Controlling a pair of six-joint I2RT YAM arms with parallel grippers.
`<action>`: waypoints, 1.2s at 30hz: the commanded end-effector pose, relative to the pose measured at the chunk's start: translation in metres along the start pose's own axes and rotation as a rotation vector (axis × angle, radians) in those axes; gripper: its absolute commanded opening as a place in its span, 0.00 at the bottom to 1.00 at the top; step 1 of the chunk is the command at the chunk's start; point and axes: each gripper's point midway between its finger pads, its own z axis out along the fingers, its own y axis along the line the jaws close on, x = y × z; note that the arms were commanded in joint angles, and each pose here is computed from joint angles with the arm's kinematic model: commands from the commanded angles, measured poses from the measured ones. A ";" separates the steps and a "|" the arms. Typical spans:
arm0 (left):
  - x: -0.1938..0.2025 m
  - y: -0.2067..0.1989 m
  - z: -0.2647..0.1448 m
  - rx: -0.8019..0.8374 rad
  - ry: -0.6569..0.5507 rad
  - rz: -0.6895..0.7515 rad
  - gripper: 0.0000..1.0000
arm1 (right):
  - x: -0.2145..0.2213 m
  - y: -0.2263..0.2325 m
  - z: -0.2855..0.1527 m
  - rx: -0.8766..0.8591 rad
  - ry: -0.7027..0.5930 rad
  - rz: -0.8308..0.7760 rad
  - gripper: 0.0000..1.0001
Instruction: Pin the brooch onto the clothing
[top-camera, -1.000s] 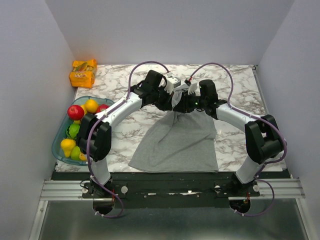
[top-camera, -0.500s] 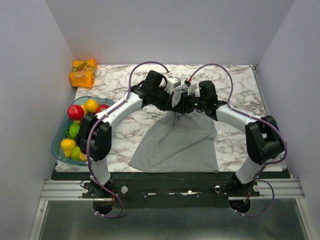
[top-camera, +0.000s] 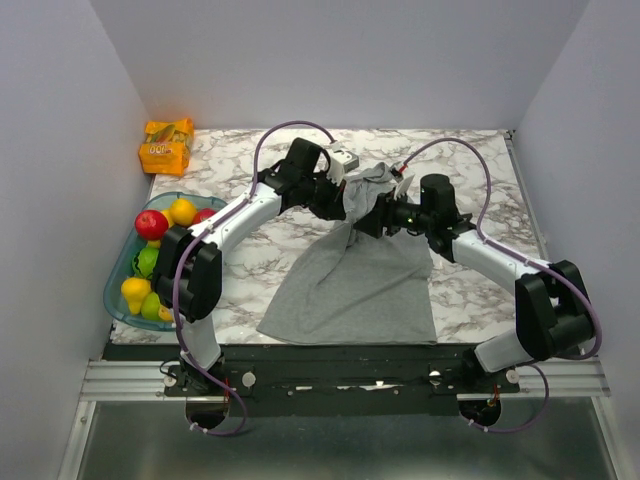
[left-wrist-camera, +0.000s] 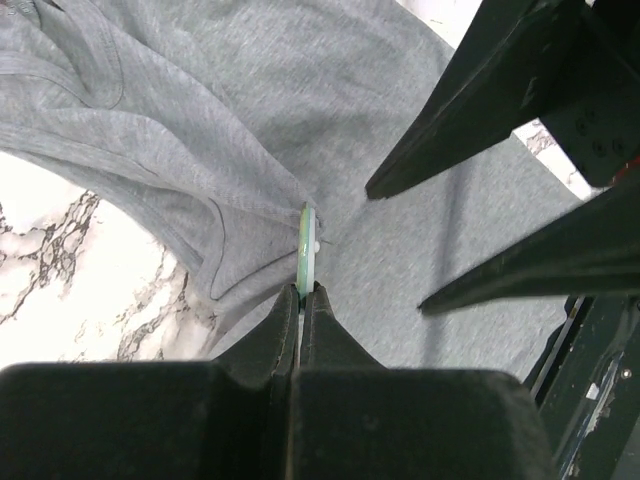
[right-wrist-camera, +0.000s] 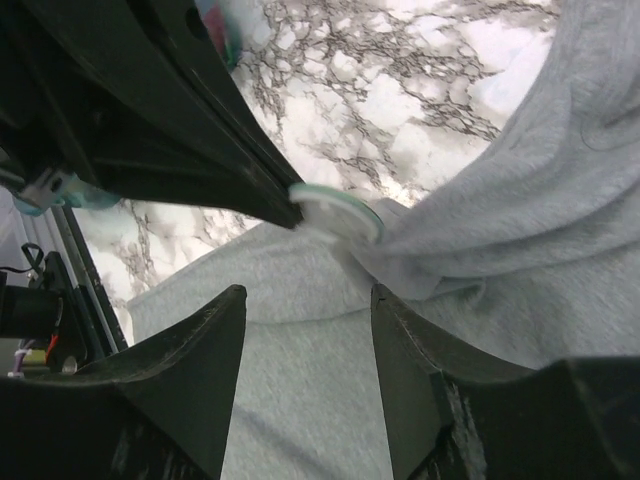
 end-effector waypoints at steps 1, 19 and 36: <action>-0.022 -0.007 -0.012 0.046 -0.063 0.045 0.00 | -0.007 -0.008 -0.011 -0.013 -0.046 0.005 0.61; -0.020 -0.015 -0.012 0.105 -0.062 0.059 0.00 | -0.022 -0.010 0.010 -0.118 -0.022 -0.051 0.52; -0.022 -0.018 -0.014 0.117 -0.067 0.058 0.00 | -0.012 -0.017 0.021 -0.131 0.001 -0.034 0.43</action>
